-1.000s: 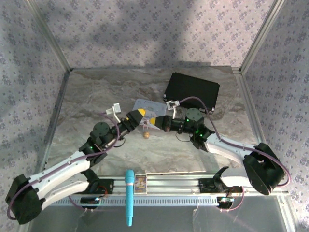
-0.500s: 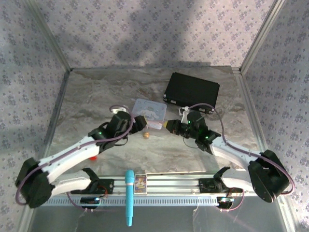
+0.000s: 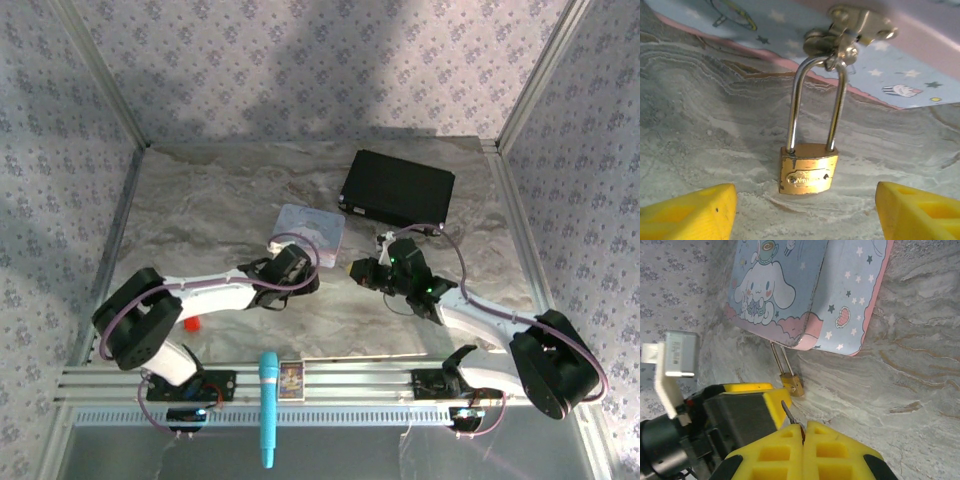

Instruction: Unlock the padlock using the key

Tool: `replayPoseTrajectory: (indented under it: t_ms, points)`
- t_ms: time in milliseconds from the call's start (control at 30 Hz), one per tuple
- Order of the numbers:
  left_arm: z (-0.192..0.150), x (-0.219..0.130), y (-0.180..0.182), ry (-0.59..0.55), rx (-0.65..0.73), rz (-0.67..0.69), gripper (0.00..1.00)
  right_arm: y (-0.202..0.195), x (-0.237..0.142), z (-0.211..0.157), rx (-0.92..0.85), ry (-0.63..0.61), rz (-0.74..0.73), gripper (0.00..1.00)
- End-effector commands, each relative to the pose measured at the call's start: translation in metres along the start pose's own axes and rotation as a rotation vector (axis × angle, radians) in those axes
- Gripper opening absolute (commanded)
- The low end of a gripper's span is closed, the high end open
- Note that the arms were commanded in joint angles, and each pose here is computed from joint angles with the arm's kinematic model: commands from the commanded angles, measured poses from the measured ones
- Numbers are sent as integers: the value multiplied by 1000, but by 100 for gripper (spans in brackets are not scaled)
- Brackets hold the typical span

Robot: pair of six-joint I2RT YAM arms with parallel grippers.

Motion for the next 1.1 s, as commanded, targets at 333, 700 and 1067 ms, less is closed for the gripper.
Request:
replayPoseTrajectory:
  t_ms: [333, 700, 1067]
  points:
    - [15, 22, -2, -80, -49, -36, 54, 0, -1, 3, 19, -9, 23, 0]
    - [0, 38, -1, -49, -66, 21, 35, -3, 2, 2, 28, 2, 9, 0]
    - [-1, 22, -14, -25, -253, -116, 20, -11, 12, -7, 83, 14, 22, 0]
Point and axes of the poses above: each hand's point on the last joint's axis, 136 mm out from that joint toward the fingers, its own x axis out along the fingers, its own y axis along the line the jaws close on, z = x × y, the point moved 7 cm from there along -x, back along the fingers, and after that the axes turned 9 degrees about -x, right-handed, at the moved point
